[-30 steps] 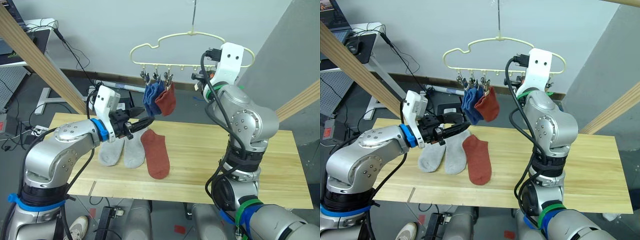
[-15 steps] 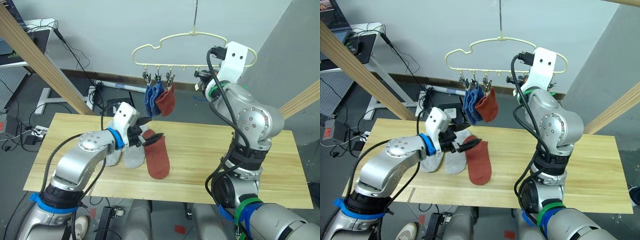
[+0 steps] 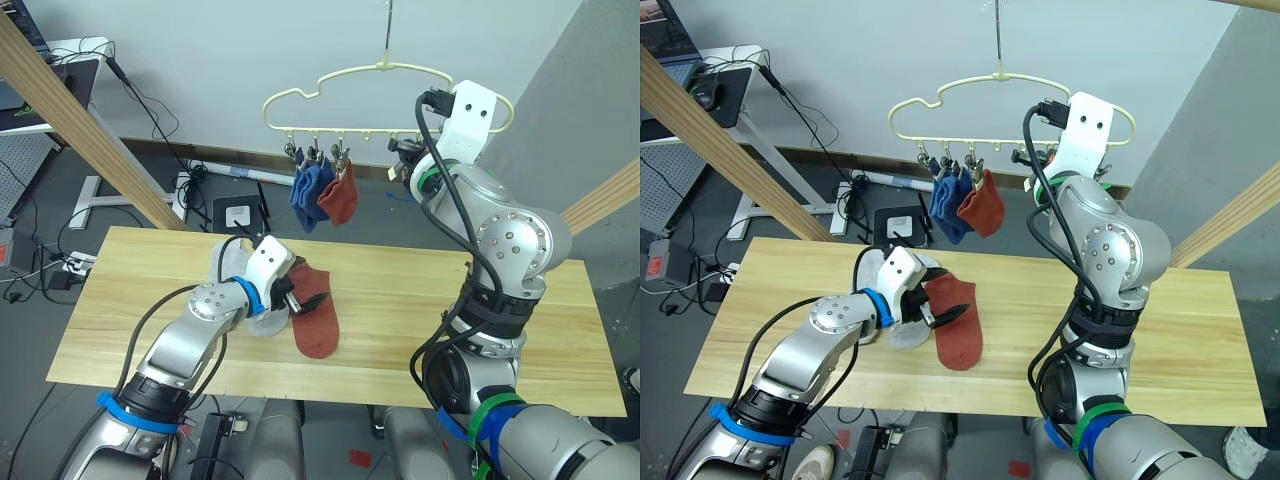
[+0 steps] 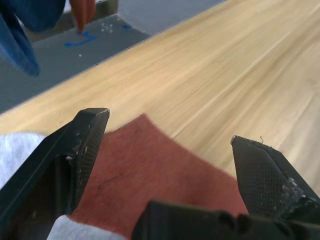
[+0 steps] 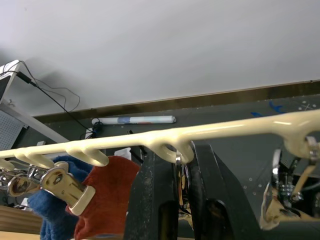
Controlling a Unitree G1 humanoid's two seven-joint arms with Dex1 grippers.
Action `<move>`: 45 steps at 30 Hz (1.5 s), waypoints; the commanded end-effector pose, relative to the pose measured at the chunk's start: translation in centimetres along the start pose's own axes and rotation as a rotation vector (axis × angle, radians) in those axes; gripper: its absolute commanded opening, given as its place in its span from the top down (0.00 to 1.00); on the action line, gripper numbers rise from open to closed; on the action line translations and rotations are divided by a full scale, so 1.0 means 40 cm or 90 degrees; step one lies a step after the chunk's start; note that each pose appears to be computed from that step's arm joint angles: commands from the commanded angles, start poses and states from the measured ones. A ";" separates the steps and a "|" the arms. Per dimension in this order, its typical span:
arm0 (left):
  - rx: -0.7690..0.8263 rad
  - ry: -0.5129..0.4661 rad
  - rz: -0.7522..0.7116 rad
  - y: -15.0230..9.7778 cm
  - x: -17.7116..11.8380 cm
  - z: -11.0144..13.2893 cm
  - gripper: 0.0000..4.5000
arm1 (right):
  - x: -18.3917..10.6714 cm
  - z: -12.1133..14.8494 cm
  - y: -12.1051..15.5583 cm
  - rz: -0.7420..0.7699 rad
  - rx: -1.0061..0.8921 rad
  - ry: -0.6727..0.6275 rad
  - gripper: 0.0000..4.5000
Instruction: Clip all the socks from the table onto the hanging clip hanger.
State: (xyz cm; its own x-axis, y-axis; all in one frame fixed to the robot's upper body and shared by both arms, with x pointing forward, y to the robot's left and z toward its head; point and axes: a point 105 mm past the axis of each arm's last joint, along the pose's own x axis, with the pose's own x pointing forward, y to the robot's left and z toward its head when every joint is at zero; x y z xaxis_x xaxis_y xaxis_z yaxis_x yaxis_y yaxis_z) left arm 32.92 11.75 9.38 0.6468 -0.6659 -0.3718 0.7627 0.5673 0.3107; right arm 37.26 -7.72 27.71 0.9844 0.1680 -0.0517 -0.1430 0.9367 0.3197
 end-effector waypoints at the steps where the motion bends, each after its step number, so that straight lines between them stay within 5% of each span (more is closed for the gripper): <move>1: 0.032 -0.003 0.015 0.011 0.013 -0.003 0.00 | -0.023 0.019 0.083 0.064 0.029 -0.021 1.00; 11: 0.051 0.017 -0.008 0.016 0.072 -0.036 0.00 | -0.026 0.021 0.083 0.064 0.025 -0.023 1.00; 24: 0.068 0.131 -0.066 -0.019 0.083 -0.118 0.00 | -0.030 0.026 0.079 0.058 0.022 -0.030 1.00; 28: 0.079 0.126 -0.061 -0.017 0.085 -0.116 0.18 | -0.029 0.026 0.080 0.058 0.021 -0.031 1.00; 38: 0.072 0.094 -0.063 -0.020 0.090 -0.092 0.86 | -0.029 0.026 0.078 0.056 0.021 -0.031 1.00; 45: -0.094 -0.062 -0.080 -0.006 0.085 0.046 0.86 | -0.029 0.028 0.081 0.059 0.023 -0.031 1.00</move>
State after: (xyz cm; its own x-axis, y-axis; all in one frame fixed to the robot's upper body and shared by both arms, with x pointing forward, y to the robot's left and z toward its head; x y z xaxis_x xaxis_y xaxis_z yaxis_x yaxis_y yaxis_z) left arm 34.95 9.24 6.90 0.5544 -0.7247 -0.4092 0.8260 0.5393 0.1640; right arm 36.90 -7.30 27.94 0.9829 0.1772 -0.0493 -0.1530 0.9364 0.3158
